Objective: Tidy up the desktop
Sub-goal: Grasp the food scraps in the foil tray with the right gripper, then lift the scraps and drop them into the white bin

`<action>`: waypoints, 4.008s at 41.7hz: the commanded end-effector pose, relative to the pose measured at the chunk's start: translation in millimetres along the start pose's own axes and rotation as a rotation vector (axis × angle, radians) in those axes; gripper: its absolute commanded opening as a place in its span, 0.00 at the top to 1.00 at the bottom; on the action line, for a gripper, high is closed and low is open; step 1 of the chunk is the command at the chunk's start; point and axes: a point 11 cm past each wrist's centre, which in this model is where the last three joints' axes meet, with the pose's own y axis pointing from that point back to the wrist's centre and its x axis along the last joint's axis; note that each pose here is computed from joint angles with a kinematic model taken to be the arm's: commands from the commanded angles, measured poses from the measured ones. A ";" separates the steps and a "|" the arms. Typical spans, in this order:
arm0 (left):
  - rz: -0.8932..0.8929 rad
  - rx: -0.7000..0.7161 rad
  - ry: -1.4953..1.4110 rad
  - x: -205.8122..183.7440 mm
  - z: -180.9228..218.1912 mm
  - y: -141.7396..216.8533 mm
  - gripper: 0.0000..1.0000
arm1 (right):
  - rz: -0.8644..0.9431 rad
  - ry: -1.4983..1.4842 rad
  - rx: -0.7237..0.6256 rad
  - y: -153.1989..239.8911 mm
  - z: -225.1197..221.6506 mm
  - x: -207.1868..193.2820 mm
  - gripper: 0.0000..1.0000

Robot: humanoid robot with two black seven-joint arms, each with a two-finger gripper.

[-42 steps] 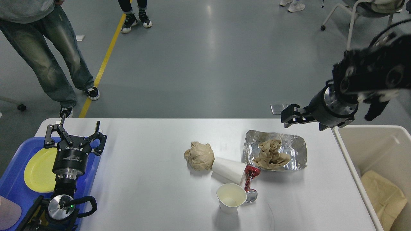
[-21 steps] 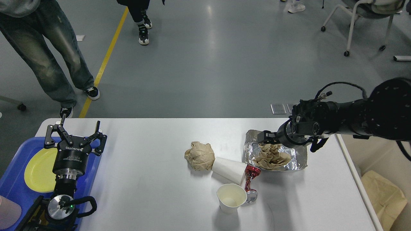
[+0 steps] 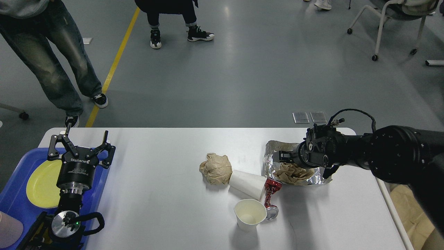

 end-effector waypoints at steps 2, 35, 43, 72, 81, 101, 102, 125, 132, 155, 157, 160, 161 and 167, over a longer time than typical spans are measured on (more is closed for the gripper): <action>0.000 0.000 0.000 0.0 0.1 0.0 0.04 | 0.014 0.005 -0.012 -9.7 7.0 -10.1 0.03; 0.000 -0.002 0.000 0.0 0.2 0.0 0.04 | 0.015 -0.016 -0.011 -15.2 10.3 -19.1 0.38; 0.000 -0.002 0.000 0.0 0.2 0.0 0.04 | 0.019 -0.020 -0.011 -15.6 9.8 -19.4 0.74; 0.000 0.000 0.000 0.0 0.1 0.0 0.04 | -0.004 -0.103 -0.030 -2.5 10.3 -8.1 1.00; 0.000 0.000 0.000 0.0 0.1 0.0 0.04 | -0.081 -0.107 -0.017 61.2 20.0 28.0 1.00; 0.000 0.000 0.000 0.0 0.1 0.0 0.04 | -0.303 0.061 0.046 247.4 -16.1 52.4 1.00; 0.000 0.001 -0.001 -0.1 0.0 0.0 0.04 | -0.302 0.062 0.051 253.7 -16.6 51.7 1.00; 0.000 -0.002 0.000 0.0 0.2 0.0 0.04 | -0.192 -0.126 -0.087 243.5 67.4 57.2 1.00; 0.000 0.000 0.000 0.0 0.1 0.0 0.04 | -0.149 -0.332 -0.206 194.5 168.2 39.1 1.00; 0.000 -0.002 0.000 0.0 0.2 0.0 0.04 | 0.132 -0.672 -0.527 82.5 373.4 -75.6 1.00; 0.000 0.000 0.000 0.0 0.1 0.0 0.04 | 0.154 -0.675 -0.549 69.3 374.2 -95.3 1.00; 0.000 0.000 0.000 0.0 0.1 0.0 0.04 | 0.194 -0.683 -0.575 51.3 371.5 -122.3 1.00; 0.000 -0.002 0.000 0.0 0.2 0.0 0.04 | 0.207 -0.677 -0.581 47.6 369.9 -125.8 1.00; 0.000 -0.002 0.000 0.0 0.2 0.0 0.04 | 0.283 -0.631 -0.607 19.1 347.6 -155.7 1.00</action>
